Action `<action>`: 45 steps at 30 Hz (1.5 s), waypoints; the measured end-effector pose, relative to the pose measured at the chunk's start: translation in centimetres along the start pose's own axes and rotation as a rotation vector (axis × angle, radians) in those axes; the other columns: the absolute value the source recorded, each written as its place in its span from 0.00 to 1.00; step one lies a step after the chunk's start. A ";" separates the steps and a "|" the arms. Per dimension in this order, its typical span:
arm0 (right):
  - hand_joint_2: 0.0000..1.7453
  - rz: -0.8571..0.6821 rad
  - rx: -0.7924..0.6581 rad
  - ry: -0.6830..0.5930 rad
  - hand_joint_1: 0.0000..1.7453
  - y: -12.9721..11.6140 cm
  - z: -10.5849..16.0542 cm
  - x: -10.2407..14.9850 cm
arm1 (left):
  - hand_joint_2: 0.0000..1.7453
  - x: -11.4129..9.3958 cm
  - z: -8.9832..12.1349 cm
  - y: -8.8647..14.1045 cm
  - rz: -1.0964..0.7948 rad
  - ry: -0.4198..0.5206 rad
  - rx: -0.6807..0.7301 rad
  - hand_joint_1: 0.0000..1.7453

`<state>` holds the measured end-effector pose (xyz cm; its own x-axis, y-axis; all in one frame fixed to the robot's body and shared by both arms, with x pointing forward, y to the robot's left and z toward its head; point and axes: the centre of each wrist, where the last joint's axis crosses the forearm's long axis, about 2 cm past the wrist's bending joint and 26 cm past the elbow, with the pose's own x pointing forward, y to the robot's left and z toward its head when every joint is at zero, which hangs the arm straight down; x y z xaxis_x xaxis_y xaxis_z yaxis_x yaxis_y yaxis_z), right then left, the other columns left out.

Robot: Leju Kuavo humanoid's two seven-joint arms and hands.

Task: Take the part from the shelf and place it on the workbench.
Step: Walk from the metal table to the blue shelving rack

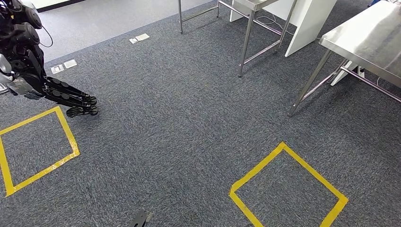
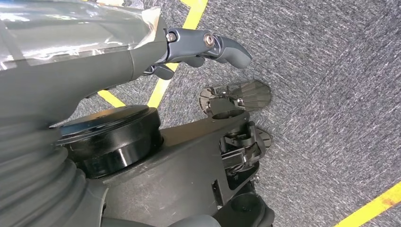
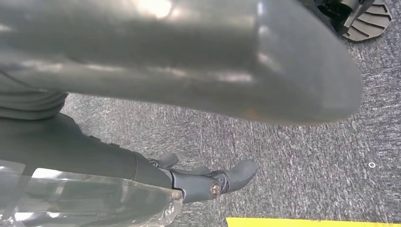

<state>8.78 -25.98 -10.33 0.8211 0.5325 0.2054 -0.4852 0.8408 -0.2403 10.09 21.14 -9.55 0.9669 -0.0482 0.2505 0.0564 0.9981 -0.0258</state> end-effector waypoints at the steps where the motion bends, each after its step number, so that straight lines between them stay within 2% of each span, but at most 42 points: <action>1: 0.00 0.000 0.000 0.000 0.00 0.0 0.0 0.0 | 1.00 0.0 0.0 0.0 0.000 0.000 0.000 0.00; 21: 0.00 0.017 0.001 -0.002 0.00 0.0 0.0 0.1 | 1.00 0.0 0.0 0.0 0.005 0.002 0.001 0.00; 28: 0.00 -0.025 0.003 -0.001 0.00 -0.1 0.0 0.0 | 1.00 -0.1 0.0 0.0 0.016 -0.002 0.002 0.00; 45: 0.00 0.010 -0.001 -0.002 0.00 -0.1 0.0 0.0 | 1.00 -0.2 0.0 0.0 0.013 -0.001 0.002 0.00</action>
<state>8.84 -26.09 -10.32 0.8155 0.5412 0.2050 -0.4933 0.8353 -0.2429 9.91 21.17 -9.60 0.9672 -0.0349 0.2516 0.0431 0.9987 -0.0272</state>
